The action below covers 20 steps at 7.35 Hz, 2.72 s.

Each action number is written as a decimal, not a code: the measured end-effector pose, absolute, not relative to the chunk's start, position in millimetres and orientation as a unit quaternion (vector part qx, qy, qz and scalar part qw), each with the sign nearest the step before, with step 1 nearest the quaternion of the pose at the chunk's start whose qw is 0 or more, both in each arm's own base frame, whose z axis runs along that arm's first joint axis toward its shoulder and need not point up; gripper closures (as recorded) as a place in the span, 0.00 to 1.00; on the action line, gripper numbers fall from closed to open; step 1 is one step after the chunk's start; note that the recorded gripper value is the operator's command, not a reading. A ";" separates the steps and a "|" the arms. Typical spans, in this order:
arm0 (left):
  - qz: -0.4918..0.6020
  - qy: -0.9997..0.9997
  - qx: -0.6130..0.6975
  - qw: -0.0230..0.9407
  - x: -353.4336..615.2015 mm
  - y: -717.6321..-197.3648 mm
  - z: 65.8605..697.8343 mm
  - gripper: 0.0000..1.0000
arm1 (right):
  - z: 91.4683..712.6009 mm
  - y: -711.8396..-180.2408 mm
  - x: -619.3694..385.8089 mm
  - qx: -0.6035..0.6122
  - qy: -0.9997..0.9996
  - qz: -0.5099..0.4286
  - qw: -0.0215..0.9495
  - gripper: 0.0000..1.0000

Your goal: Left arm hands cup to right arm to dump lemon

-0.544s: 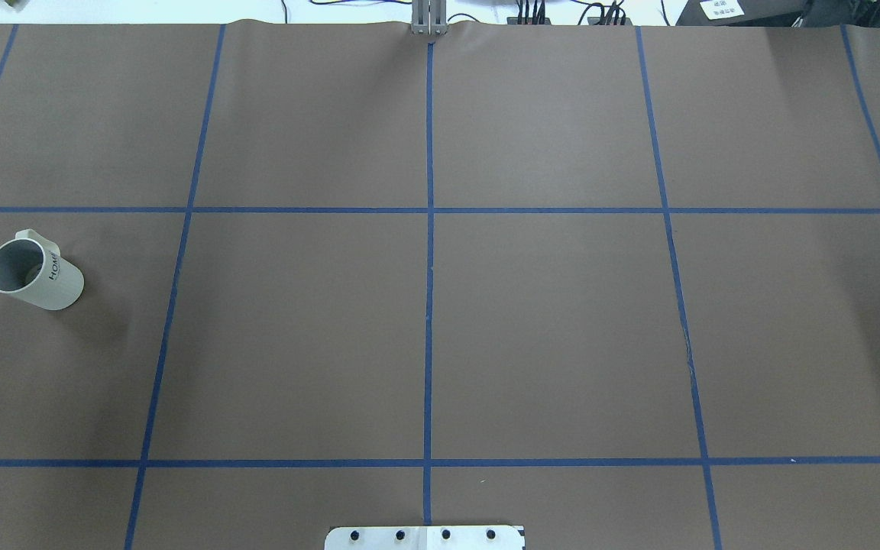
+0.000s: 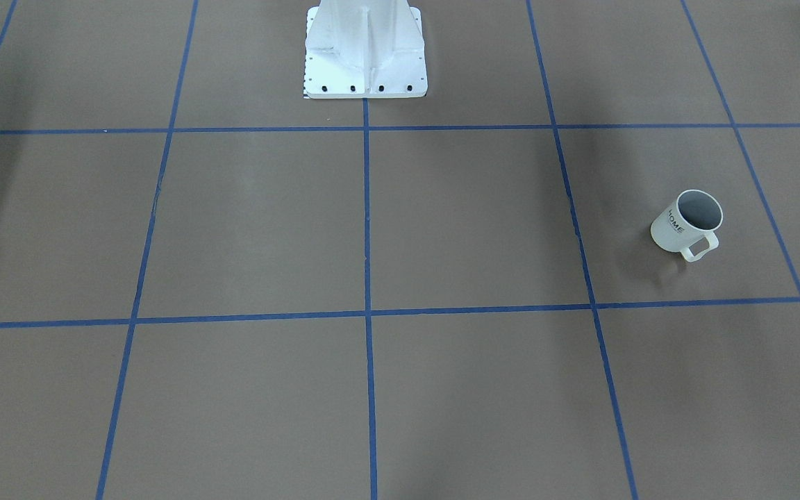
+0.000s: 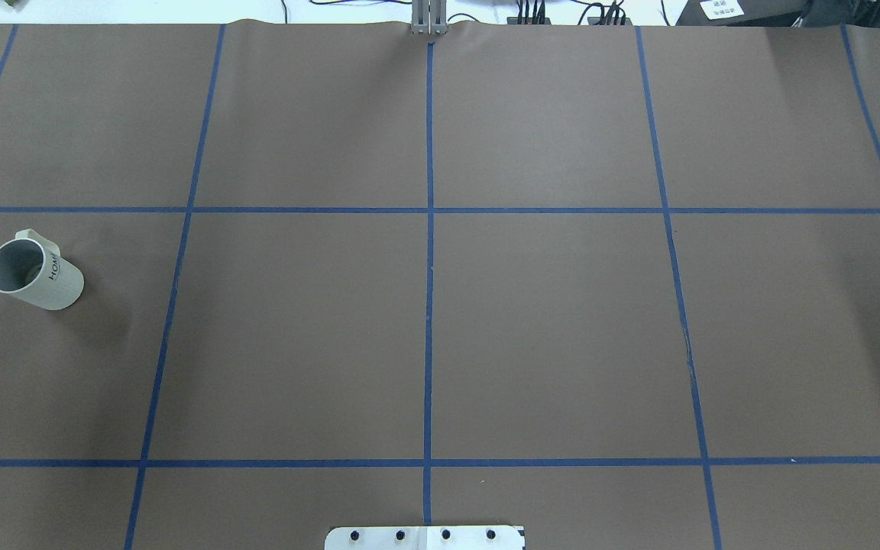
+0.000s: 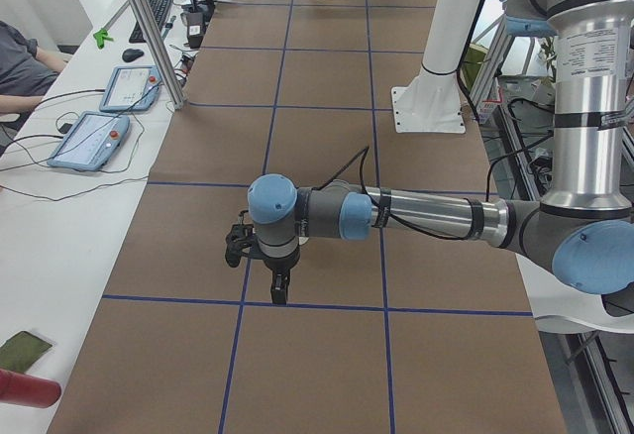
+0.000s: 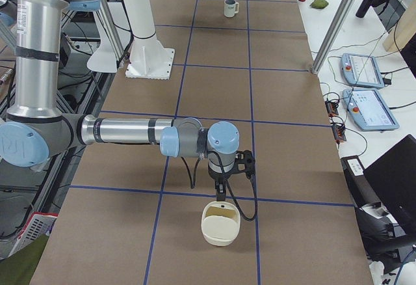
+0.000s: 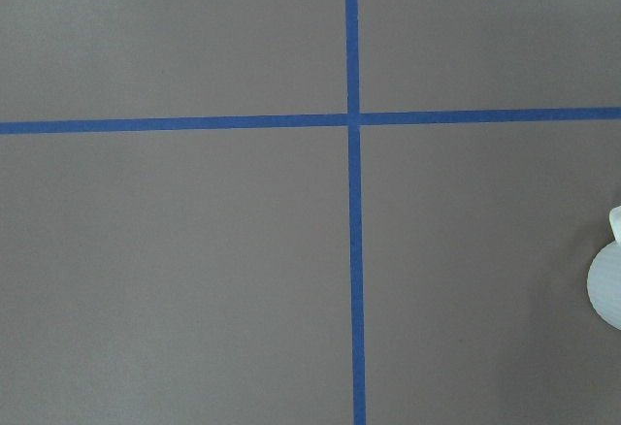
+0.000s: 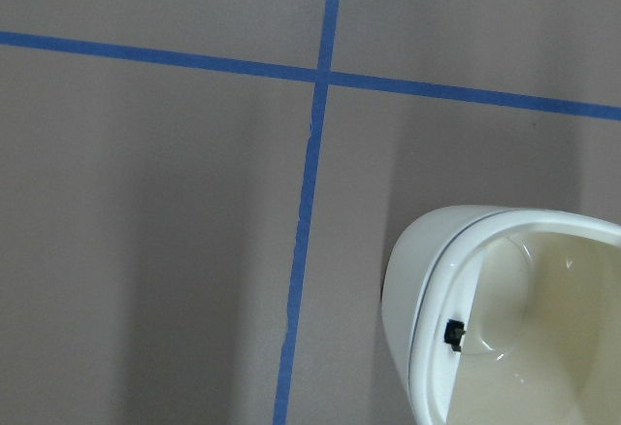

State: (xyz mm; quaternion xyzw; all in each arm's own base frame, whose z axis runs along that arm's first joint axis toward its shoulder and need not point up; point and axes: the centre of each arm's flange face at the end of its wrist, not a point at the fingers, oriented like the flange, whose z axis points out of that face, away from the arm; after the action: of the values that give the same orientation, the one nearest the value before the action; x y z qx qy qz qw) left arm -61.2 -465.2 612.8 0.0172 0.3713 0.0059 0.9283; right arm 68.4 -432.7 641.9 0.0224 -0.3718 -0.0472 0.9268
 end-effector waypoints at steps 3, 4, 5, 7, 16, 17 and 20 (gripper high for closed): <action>0.013 0.375 0.048 0.926 -50.2 -484.7 588.2 0.00 | 624.4 -433.7 66.0 0.036 -0.400 -0.046 0.915 0.00; 0.013 0.379 0.061 0.923 -37.9 -496.2 574.3 0.00 | 617.5 -434.2 65.6 0.041 -0.404 -0.048 0.912 0.00; 0.011 0.384 0.059 0.921 -15.3 -504.6 565.2 0.00 | 609.1 -436.1 65.7 0.049 -0.404 -0.051 0.912 0.00; -0.027 0.397 0.030 0.917 44.7 -509.1 553.6 0.00 | 593.9 -436.9 65.9 0.063 -0.400 -0.057 0.913 0.00; -0.046 0.401 -0.041 0.914 171.2 -485.6 566.5 0.01 | 593.3 -436.1 64.9 0.060 -0.405 -0.050 0.911 0.00; -0.044 0.398 -0.045 0.915 175.2 -484.4 570.2 0.03 | 593.2 -436.1 64.9 0.060 -0.405 -0.050 0.911 0.00; -0.042 0.393 -0.054 0.917 183.2 -486.9 581.1 0.39 | 593.5 -436.0 64.7 0.059 -0.406 -0.049 0.910 0.00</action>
State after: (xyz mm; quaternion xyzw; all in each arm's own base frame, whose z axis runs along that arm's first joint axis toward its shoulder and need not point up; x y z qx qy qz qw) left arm 183.2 -486.9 581.1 -0.0539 0.3929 -0.0417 0.9171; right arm 64.7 -436.0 593.5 0.0588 -0.4064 -0.0493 0.9105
